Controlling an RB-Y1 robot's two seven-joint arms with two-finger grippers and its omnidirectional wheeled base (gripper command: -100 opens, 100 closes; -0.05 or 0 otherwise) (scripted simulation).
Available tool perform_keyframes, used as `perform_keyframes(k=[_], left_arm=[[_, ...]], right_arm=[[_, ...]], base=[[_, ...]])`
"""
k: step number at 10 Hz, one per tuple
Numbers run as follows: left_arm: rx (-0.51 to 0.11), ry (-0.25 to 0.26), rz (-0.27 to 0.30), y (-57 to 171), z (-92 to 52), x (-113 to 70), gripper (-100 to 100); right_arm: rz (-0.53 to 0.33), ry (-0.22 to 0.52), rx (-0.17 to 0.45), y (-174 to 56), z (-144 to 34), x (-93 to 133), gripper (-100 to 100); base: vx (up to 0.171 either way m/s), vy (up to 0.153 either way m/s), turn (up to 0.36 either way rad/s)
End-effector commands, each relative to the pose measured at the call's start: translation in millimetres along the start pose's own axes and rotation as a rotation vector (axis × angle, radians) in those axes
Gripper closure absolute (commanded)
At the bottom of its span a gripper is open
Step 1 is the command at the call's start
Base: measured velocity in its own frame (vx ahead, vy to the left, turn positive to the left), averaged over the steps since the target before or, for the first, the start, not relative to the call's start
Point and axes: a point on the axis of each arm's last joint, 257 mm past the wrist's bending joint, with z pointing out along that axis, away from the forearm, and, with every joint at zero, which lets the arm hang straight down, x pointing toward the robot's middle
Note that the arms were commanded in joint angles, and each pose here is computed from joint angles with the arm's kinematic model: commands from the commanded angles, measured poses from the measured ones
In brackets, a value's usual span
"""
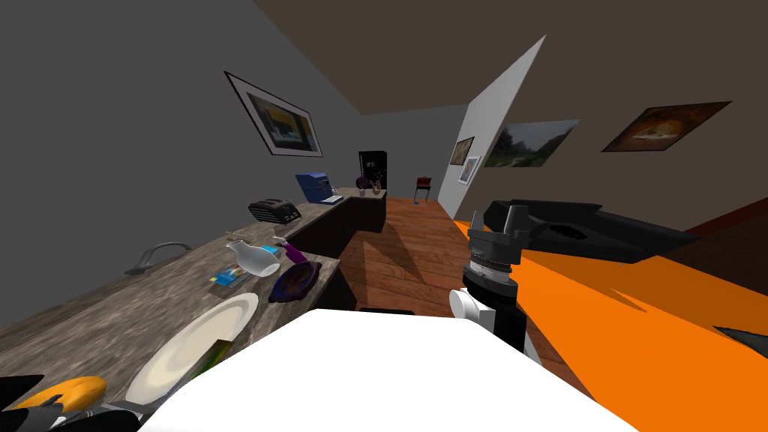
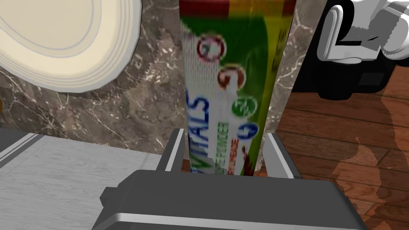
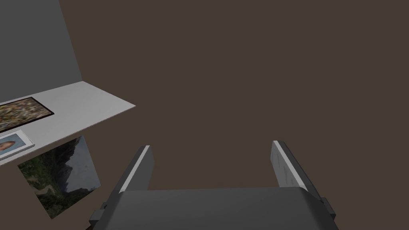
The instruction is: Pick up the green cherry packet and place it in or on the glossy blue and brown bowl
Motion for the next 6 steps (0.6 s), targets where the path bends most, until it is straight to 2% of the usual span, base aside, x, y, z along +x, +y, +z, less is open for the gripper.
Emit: perform_keyframes(k=[1, 2, 6], left_arm=[[0.001, 0.004, 0.007, 0.6, -6.9, 5.1, 100], [0.002, 0.008, 0.015, 2.3, -14.9, 10.5, 100], [-0.003, 0.009, 0.029, 8.1, -31.8, 20.0, 100]], right_arm=[[0.000, 0.000, 0.000, 0.0, 0.0, 0.0, 0], [0.000, 0.000, 0.000, 0.0, 0.0, 0.0, 0], [0.000, 0.000, 0.000, 0.0, 0.0, 0.0, 0]], base=[[-0.003, -0.007, -0.022], [0.007, -0.006, -0.037], [0.027, 0.001, -0.039]])
